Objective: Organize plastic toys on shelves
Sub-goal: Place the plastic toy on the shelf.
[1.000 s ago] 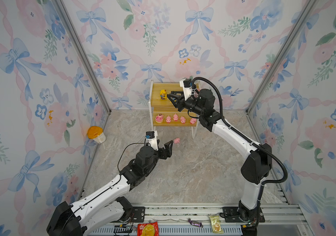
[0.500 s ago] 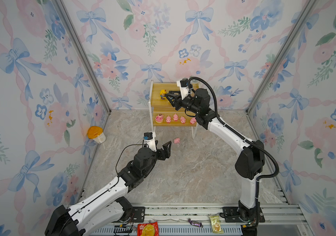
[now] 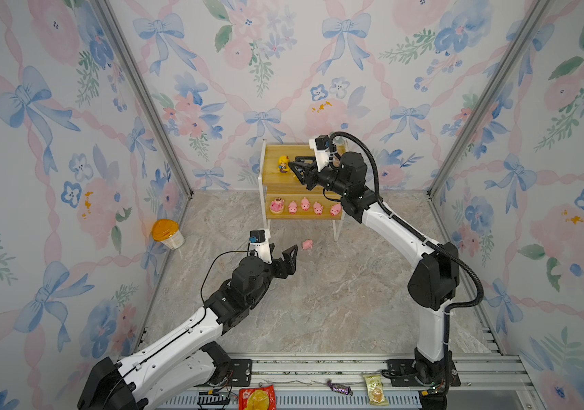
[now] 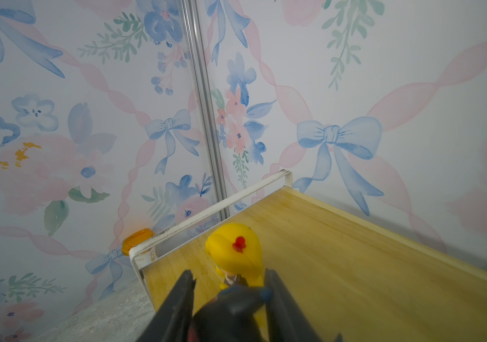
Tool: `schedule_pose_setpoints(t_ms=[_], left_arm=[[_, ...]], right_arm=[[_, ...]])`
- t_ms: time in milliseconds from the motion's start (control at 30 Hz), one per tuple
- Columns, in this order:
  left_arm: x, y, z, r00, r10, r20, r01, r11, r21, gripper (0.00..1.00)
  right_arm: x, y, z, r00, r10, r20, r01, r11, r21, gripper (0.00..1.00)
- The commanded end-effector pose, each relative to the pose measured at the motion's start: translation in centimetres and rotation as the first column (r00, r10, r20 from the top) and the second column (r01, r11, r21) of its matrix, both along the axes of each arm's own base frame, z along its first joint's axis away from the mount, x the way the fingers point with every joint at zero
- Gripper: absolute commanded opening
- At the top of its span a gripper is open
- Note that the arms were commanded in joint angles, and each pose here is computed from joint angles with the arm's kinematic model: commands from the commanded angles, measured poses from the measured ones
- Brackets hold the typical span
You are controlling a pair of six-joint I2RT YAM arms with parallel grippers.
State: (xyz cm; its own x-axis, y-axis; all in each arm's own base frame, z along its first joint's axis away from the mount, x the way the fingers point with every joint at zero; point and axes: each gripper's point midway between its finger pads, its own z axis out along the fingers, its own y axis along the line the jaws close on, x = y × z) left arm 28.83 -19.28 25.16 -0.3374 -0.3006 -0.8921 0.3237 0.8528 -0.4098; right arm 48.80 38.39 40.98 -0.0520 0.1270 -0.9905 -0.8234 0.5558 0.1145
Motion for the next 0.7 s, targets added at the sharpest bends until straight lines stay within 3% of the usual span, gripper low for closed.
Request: schedule_pose_setpoints(t_ms=[0, 300, 667], left_arm=[[0.0, 0.4, 0.3, 1.0, 0.008, 0.005, -0.008, 1.0, 0.006, 0.85], [-0.1, 0.6, 0.3, 1.0, 0.013, 0.005, -0.013, 1.0, 0.008, 0.85], [0.0, 0.5, 0.2, 1.0, 0.013, 0.0, -0.013, 1.0, 0.004, 0.86]], right_arm=[[0.5, -0.1, 1.1, 1.0, 0.003, 0.031, -0.004, 1.0, 0.02, 0.43], [0.2, -0.3, 2.0, 0.999, 0.004, 0.046, -0.005, 1.0, 0.023, 0.47], [-0.9, -1.4, 5.3, 0.992, -0.011, 0.126, 0.008, 1.0, 0.027, 0.61]])
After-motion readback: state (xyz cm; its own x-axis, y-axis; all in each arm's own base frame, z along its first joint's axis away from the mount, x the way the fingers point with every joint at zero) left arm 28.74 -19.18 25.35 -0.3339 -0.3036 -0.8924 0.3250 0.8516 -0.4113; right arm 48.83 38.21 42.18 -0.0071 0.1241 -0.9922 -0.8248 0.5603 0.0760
